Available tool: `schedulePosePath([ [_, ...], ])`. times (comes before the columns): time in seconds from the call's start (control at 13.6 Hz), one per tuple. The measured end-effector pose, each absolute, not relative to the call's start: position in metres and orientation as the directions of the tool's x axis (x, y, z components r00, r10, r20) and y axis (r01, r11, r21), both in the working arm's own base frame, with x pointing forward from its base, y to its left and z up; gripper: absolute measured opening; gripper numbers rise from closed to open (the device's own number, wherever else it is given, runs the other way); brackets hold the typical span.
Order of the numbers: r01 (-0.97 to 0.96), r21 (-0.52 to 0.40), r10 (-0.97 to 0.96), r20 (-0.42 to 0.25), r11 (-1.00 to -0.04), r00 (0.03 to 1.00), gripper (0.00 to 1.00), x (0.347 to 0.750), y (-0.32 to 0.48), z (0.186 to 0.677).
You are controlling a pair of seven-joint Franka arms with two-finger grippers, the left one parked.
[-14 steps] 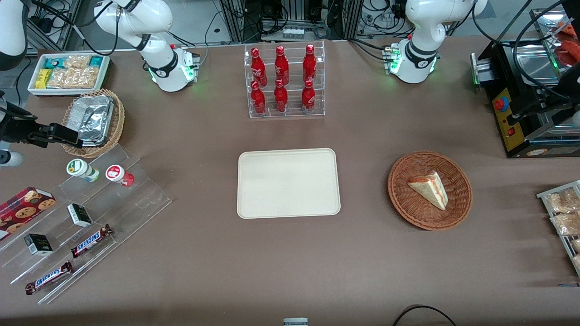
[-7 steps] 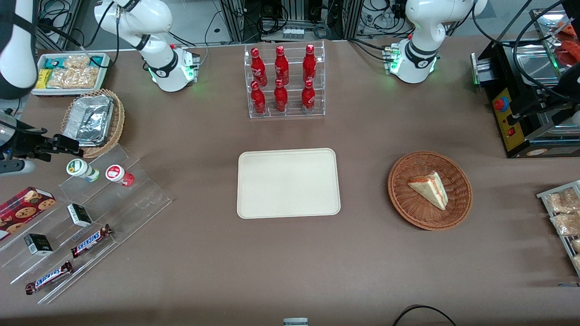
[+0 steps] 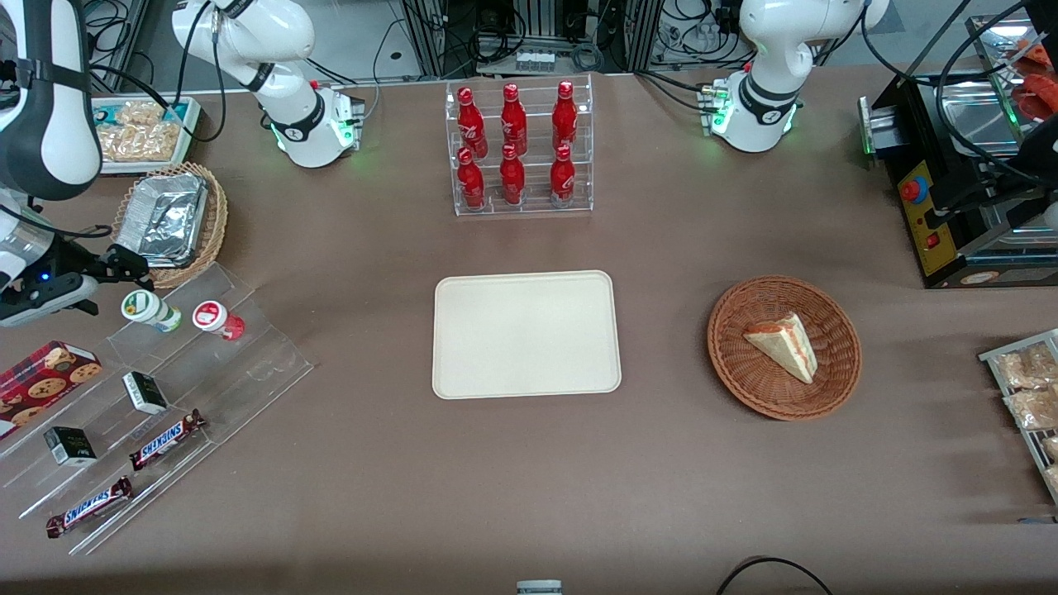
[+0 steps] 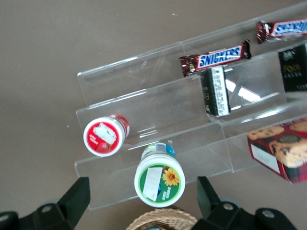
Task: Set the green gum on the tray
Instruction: 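Move the right gripper down toward the green-labelled gum bottle on the stand, then close the right gripper around the green-labelled gum bottle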
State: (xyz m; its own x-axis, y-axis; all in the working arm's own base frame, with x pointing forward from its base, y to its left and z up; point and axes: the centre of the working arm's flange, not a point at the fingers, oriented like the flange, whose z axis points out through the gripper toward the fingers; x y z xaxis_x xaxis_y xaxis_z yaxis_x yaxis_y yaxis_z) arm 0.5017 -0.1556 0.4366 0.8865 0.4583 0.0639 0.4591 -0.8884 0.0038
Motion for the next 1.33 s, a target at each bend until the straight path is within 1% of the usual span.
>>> schedulePosePath([
  [0.52, 0.488, 0.027, 0.489, 0.080, -0.872, 0.869, 0.99, 0.487, -0.165, 0.402],
  [0.89, 0.496, 0.043, 0.498, 0.090, -0.867, 0.863, 0.99, 0.486, -0.169, 0.393],
  [1.18, 0.495, 0.042, 0.497, 0.084, -0.868, 0.864, 0.99, 0.488, -0.170, 0.384],
  [1.33, 0.495, 0.040, 0.496, 0.081, -0.868, 0.864, 0.95, 0.489, -0.170, 0.380],
])
